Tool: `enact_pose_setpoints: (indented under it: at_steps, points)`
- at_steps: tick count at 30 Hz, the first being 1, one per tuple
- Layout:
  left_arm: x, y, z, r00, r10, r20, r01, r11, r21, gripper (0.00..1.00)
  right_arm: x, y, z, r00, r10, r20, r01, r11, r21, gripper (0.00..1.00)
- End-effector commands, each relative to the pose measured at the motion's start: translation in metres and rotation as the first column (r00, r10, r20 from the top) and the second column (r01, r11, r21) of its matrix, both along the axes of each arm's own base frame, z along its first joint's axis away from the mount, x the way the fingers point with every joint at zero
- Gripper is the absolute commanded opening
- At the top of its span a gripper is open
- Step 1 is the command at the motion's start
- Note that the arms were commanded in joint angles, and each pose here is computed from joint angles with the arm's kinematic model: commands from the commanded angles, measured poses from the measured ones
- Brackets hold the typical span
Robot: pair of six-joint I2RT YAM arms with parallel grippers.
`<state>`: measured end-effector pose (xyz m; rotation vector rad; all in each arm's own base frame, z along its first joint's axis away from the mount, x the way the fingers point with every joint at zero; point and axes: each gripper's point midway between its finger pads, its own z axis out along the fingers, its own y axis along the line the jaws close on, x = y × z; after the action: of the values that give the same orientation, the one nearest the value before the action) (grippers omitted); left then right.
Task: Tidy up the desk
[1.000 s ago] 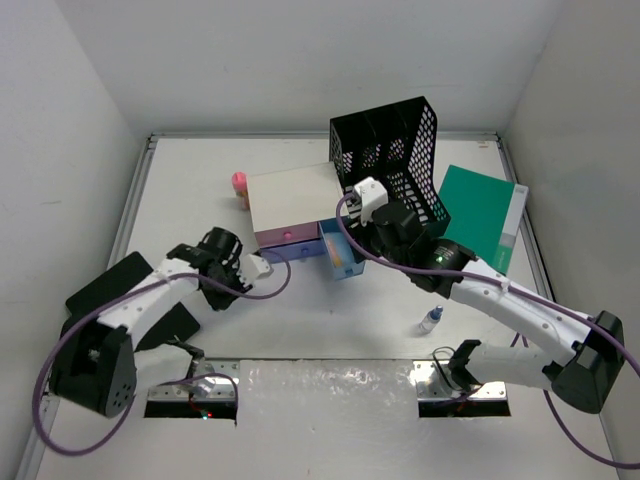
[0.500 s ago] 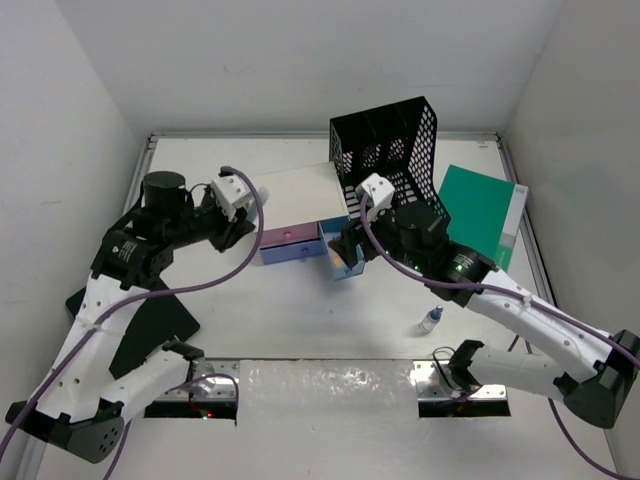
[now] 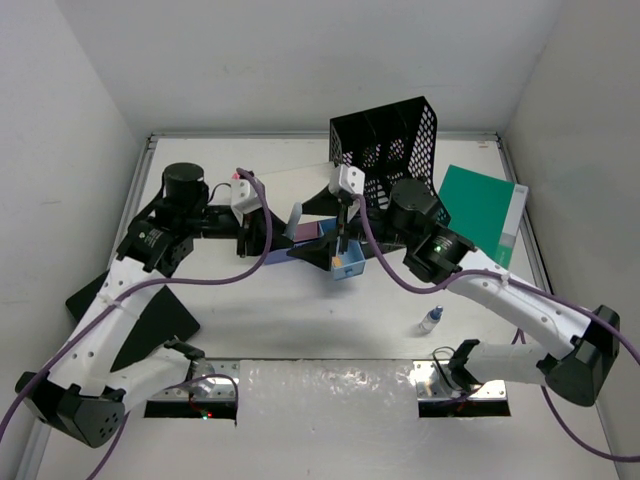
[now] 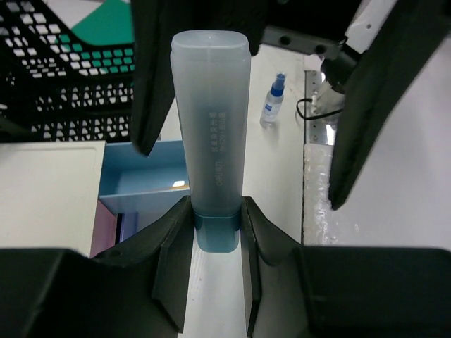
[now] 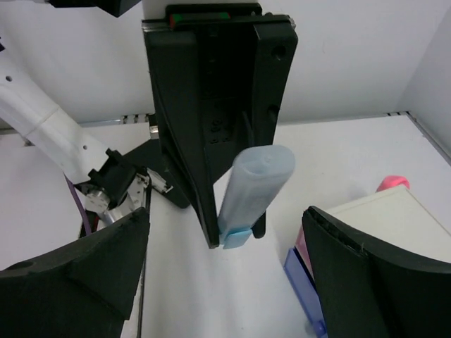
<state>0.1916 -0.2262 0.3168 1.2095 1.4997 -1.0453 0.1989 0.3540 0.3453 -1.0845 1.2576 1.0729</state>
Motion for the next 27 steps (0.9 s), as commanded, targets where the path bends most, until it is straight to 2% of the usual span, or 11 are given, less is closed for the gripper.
enact_pose_setpoints:
  at_steps: [1,5,10,16,17,18,19,20,22,26,27]
  points:
    - [-0.017,-0.005,0.026,0.99,-0.09,0.106,0.096,0.994,-0.057,0.0,-0.008,0.008,0.037,0.994,0.064,0.086,-0.071,0.994,0.081,0.84]
    - [-0.023,-0.003,0.023,0.986,-0.117,0.123,0.123,0.991,-0.048,0.0,-0.002,0.011,0.039,0.995,0.05,0.089,-0.058,0.994,0.092,0.79]
    - [-0.023,-0.003,0.019,0.984,-0.121,0.127,0.128,0.991,-0.043,0.0,-0.005,0.017,0.049,0.993,0.082,0.091,-0.092,0.988,0.124,0.54]
    - [-0.02,-0.002,0.027,0.985,-0.093,0.144,0.1,0.994,-0.045,0.0,0.003,0.018,0.045,0.998,0.047,0.051,-0.053,0.991,0.125,0.0]
    - [-0.011,-0.001,0.029,0.989,-0.041,0.142,0.047,0.998,-0.04,0.08,0.005,0.016,0.044,0.999,0.026,0.046,-0.031,0.992,0.123,0.0]
    - [-0.004,0.001,0.029,0.99,-0.002,0.141,0.007,0.999,-0.033,0.6,0.009,0.014,0.039,1.0,-0.002,0.027,-0.001,0.994,0.105,0.0]
    - [0.004,0.003,0.029,0.988,0.047,0.147,-0.044,0.999,-0.024,0.91,0.025,0.007,0.038,0.994,-0.104,0.022,0.102,0.99,0.096,0.0]
    - [0.027,0.013,0.03,0.968,0.185,0.167,-0.188,0.982,0.001,1.0,0.035,-0.002,0.04,0.982,-0.187,0.013,0.185,0.979,0.088,0.0]
    - [0.056,0.031,0.03,0.911,0.357,0.205,-0.371,0.928,0.034,1.0,0.086,-0.046,0.02,0.834,-0.55,-0.052,0.55,0.835,-0.013,0.0]
    - [0.125,0.115,0.04,0.529,0.787,0.317,-0.839,0.542,0.054,1.0,0.121,-0.12,-0.035,0.502,-0.865,-0.002,0.838,0.487,-0.245,0.0]
    - [0.131,0.123,0.038,0.487,0.807,0.334,-0.866,0.496,0.065,1.0,0.123,-0.12,-0.056,0.493,-0.87,0.022,0.828,0.461,-0.321,0.0]
